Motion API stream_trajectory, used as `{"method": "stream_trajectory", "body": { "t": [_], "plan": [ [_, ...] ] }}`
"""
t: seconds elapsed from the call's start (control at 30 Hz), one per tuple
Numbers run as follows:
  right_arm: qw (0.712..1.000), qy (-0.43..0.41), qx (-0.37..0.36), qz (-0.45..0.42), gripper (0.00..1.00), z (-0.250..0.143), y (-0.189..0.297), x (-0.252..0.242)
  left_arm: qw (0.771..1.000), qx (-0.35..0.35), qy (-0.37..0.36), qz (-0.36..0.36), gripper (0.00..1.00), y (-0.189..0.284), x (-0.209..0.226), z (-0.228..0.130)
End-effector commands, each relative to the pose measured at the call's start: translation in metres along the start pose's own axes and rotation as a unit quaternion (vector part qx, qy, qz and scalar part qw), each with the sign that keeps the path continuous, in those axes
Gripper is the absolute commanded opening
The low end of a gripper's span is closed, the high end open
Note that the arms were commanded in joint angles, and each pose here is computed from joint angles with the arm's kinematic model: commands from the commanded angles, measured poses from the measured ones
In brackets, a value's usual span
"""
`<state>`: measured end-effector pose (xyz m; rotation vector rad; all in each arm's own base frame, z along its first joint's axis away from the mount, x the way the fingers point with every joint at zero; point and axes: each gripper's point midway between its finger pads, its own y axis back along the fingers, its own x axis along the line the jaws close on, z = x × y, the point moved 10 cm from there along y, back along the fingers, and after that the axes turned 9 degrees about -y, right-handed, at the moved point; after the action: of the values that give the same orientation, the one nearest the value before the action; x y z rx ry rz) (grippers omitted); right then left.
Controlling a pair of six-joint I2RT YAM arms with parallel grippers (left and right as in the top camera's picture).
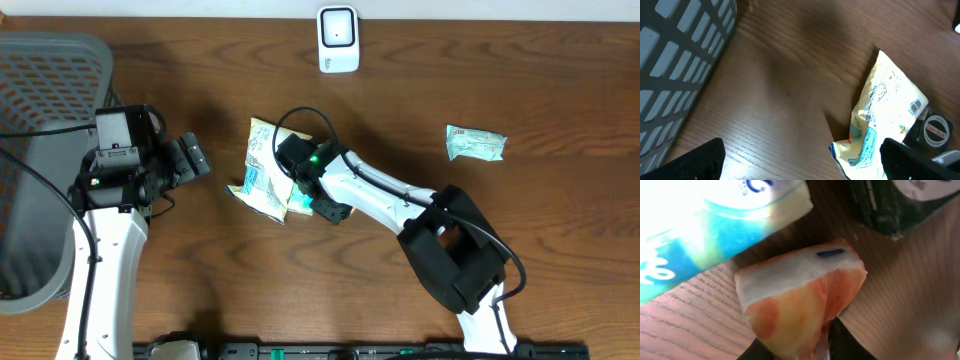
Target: Scan the item barcode
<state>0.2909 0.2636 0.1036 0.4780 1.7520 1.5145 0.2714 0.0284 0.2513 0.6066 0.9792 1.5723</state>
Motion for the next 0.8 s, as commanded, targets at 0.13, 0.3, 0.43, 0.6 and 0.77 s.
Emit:
{"method": "stream_trajectory", "body": {
  "t": [0.13,0.3,0.43,0.6,0.77],
  "plan": [
    [0.994,-0.058,-0.020,0.095,0.16,0.002,0.021,-0.020,1.000,0.002,0.002,0.001,0.98,0.000,0.001,0.000],
    [0.968,-0.105,-0.058,0.221,0.19,-0.002,0.043,-0.059,1.000,0.002,0.002,0.001,0.98,0.000,0.001,0.000],
    [0.924,-0.143,-0.086,0.344,0.22,-0.008,0.045,-0.095,1.000,0.002,0.002,0.001,0.98,0.000,0.001,0.000],
    [0.879,-0.177,-0.077,0.436,0.25,-0.014,0.013,-0.121,1.000,0.002,0.002,0.001,0.98,0.000,0.001,0.000],
    [0.872,-0.185,-0.043,0.451,0.38,-0.014,-0.017,-0.117,1.000,0.002,0.002,0.001,0.98,0.000,0.001,0.000]
  ]
}}
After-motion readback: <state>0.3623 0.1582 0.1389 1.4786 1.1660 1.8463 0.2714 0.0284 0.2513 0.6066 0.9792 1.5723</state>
